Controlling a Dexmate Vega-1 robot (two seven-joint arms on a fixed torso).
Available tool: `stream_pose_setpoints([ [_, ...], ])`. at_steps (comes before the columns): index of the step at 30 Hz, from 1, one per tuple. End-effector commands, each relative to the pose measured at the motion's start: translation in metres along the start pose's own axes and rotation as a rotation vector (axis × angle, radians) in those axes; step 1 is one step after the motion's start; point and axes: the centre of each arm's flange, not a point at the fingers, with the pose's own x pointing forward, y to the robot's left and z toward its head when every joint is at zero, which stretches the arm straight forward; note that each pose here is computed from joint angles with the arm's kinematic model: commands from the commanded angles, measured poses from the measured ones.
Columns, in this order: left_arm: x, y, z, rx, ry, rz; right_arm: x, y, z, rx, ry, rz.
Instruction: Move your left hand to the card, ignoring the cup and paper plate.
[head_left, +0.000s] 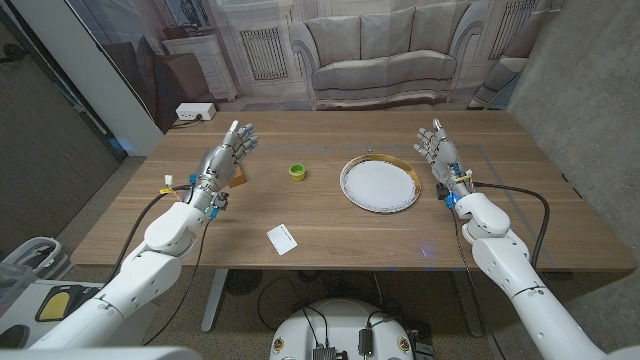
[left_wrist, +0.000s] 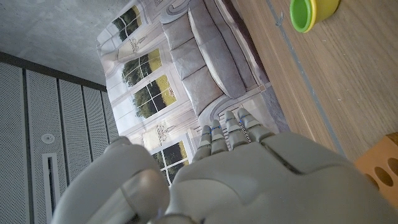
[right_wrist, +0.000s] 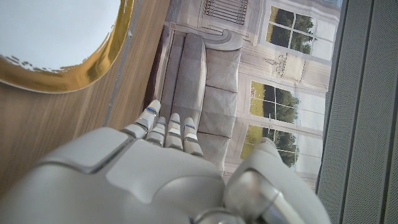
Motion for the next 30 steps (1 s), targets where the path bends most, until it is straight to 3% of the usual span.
stream_pose_setpoints([
  [1, -0.01, -0.002, -0.004, 0.003, -0.002, -0.005, -0.004, 0.001, 0.004, -0.022, -0.004, 0.005],
  [30, -0.034, -0.02, 0.001, 0.058, -0.009, -0.022, 0.001, -0.004, 0.006, -0.02, -0.01, 0.024],
])
